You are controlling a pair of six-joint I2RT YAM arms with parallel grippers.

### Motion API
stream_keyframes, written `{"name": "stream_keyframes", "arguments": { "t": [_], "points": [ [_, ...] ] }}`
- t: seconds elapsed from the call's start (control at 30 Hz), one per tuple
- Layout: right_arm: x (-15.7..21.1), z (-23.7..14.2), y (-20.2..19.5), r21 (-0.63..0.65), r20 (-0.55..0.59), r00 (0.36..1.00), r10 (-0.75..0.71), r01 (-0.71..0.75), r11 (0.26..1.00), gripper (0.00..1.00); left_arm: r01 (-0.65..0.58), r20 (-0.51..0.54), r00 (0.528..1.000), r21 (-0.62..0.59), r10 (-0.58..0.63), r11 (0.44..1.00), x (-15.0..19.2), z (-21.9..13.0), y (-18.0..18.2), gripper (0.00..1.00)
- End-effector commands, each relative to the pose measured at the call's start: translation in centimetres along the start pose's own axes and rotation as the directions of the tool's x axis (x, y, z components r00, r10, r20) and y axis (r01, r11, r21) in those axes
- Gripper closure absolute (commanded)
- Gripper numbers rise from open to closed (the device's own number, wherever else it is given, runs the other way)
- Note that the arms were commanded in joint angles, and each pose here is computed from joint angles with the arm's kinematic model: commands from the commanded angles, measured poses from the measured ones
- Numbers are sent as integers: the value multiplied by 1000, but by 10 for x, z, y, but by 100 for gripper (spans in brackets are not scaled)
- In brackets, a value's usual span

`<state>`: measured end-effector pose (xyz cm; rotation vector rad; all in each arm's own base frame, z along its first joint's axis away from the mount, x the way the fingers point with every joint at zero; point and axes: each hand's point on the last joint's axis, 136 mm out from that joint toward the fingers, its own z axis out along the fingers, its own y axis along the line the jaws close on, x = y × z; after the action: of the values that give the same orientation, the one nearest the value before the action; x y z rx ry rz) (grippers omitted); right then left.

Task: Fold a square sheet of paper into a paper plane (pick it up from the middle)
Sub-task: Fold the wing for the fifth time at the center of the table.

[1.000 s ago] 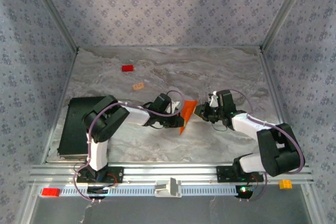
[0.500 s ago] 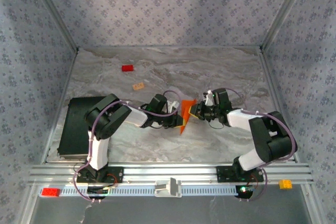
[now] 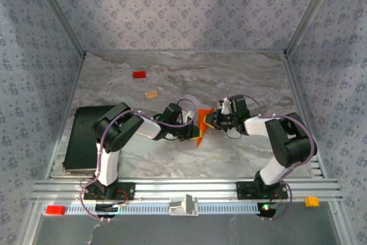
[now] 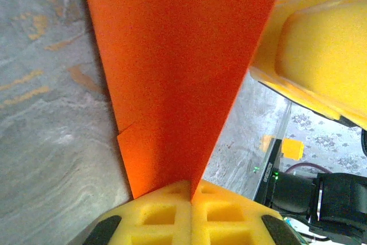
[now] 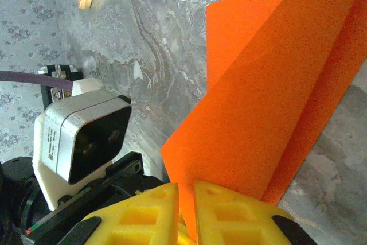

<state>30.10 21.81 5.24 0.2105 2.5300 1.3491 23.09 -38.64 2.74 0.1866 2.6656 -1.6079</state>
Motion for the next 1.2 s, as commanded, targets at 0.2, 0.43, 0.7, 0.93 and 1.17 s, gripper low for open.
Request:
{"name": "stream_keyframes", "arguments": {
  "t": [0.2, 0.43, 0.7, 0.93, 1.17],
  "points": [
    [-4, 11, 4, -29, -28, 999, -16, 15, 999, 84, 97, 38, 995, -111, -94, 989, 5, -1, 38, 100],
    [-5, 15, -1, -25, -40, 999, -8, 7, 1000, 84, 134, 52, 990, -130, -128, 982, 7, -2, 45, 100],
    [-6, 17, -4, -21, -46, 999, -3, 2, 1000, 84, 156, 61, 987, -145, -149, 977, 7, -2, 50, 100],
    [-6, 18, -8, -13, -52, 999, 3, -4, 1000, 84, 167, 61, 985, -155, -160, 974, 7, -2, 53, 100],
    [-5, 21, -13, 6, -63, 998, 8, -8, 1000, 84, 173, 60, 984, -167, -165, 971, 8, -2, 55, 100]
  ]
}}
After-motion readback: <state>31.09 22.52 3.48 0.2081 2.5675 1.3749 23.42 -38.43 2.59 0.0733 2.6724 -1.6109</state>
